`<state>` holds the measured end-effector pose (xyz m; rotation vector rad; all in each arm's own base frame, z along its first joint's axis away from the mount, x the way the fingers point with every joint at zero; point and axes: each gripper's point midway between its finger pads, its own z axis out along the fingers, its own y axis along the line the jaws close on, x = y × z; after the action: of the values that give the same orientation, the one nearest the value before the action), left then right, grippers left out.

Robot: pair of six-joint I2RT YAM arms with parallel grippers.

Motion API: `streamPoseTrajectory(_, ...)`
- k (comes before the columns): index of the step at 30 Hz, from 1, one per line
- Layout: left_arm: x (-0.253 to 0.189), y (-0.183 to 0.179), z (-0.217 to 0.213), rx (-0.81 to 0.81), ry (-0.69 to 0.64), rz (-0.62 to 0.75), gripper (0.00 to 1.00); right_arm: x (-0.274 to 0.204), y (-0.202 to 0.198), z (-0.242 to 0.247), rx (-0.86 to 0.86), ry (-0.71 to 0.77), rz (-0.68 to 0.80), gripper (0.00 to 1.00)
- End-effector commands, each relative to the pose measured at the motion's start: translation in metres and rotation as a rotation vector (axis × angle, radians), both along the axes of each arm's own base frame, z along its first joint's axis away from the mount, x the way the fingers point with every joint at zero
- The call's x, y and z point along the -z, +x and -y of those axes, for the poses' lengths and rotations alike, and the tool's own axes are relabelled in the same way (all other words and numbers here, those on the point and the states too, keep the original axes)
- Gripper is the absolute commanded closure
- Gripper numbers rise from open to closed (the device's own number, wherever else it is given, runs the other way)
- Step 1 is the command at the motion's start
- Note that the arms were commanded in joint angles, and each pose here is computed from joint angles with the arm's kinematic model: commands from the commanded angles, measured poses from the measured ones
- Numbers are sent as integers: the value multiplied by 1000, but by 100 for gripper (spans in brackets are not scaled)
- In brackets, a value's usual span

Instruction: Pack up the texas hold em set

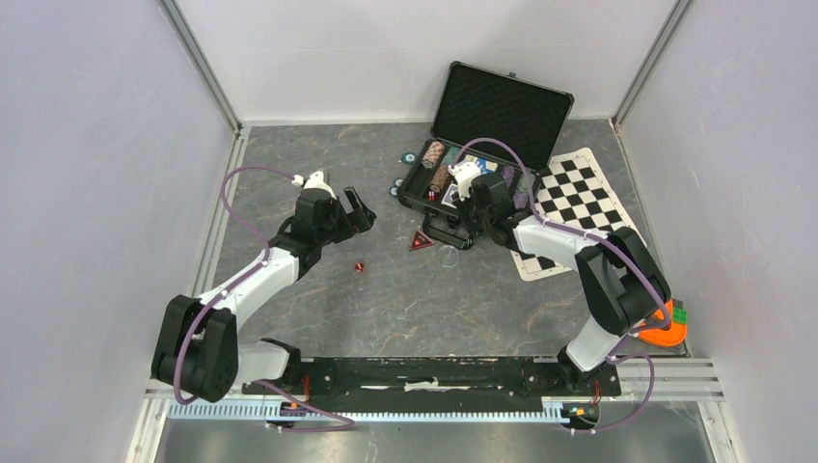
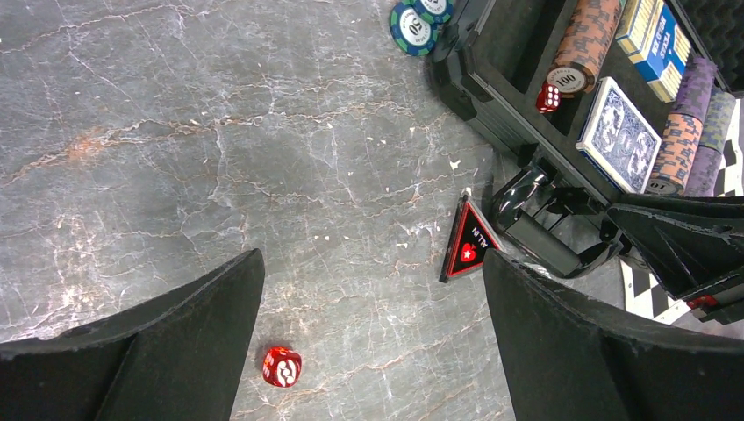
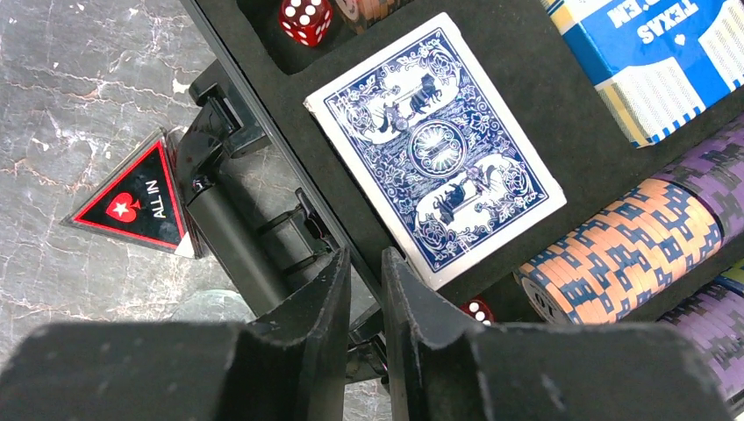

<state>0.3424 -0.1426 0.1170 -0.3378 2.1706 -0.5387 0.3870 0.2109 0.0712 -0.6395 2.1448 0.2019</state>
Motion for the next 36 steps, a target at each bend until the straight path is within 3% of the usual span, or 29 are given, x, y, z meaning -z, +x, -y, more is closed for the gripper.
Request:
streamPoseTrajectory(1,-9,7,2,32,14,54,0,30,-25,16,7,-58,-118,75)
streamPoseTrajectory(5,-9,7,2,33,18,55,0,29,-25,16,3,-63,-124,78)
streamPoseTrajectory(9,-9,7,1,33,20,55,0,30,-27,12,-18,-51,-134,68)
streamPoseTrajectory(16,-10,7,2,36,17,58,0,42,-26,20,3,-130,-169,67)
streamPoseTrajectory(26,-10,5,9,67,-5,50,0,59,-47,64,92,-489,-184,73)
streamPoseTrajectory(32,-8,4,12,80,-19,43,0,66,-71,109,183,-654,-211,81)
streamPoseTrajectory(36,-8,4,13,82,-21,44,0,65,-82,124,230,-686,-209,91)
